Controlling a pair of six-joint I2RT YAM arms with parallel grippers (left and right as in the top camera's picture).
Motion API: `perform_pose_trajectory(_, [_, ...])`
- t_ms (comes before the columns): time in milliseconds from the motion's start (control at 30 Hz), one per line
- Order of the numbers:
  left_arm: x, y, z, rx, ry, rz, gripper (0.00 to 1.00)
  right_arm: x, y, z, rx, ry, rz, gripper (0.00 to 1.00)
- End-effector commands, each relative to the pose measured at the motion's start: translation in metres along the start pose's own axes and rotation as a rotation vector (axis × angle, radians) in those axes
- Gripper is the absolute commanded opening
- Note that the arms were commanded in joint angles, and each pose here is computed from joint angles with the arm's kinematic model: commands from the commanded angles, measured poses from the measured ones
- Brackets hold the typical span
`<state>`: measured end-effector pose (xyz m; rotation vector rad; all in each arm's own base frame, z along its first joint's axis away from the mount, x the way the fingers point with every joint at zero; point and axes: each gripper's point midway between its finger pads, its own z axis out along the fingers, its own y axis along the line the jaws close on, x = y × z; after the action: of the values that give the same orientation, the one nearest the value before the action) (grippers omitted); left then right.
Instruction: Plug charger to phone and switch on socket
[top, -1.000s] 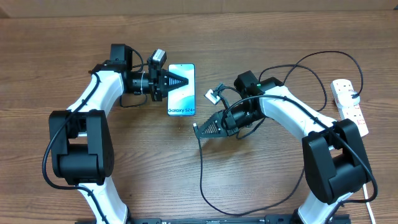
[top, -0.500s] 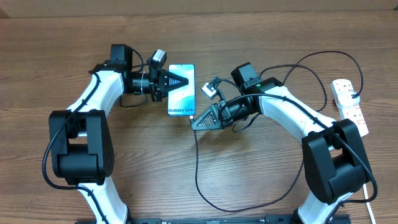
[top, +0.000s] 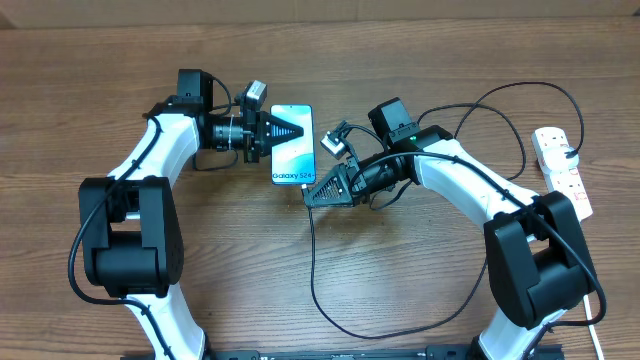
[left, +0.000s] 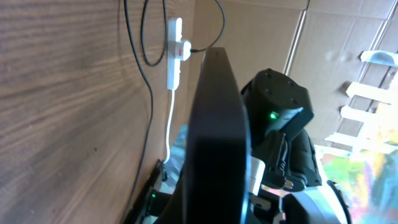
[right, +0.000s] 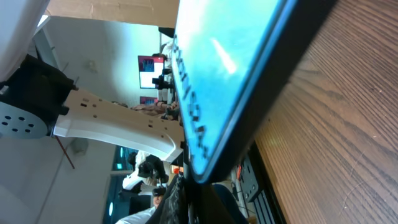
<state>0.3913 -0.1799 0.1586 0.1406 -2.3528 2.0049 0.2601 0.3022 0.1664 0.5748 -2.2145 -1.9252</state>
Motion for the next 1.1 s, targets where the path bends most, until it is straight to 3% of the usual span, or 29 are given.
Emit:
perform_pose_trajectory(0, [-0.002, -0.026, -0.001, 0.013, -0.008, 0.078, 0.04, -0.002, 0.009, -0.001, 0.000, -0.009, 0.016, 0.04])
perform_pose_trajectory(300, [-0.009, -0.030, -0.001, 0.017, -0.019, -0.044, 0.04, -0.013, 0.009, -0.002, 0.008, -0.031, 0.046, 0.04])
perform_pose_trajectory(567, [-0.012, -0.025, -0.001, -0.007, -0.036, -0.063, 0.04, -0.018, 0.009, -0.002, 0.015, -0.044, 0.061, 0.04])
perform_pose_trajectory(1067, [-0.020, -0.042, -0.001, 0.046, -0.028, 0.038, 0.04, -0.024, 0.011, -0.002, 0.014, -0.056, 0.075, 0.04])
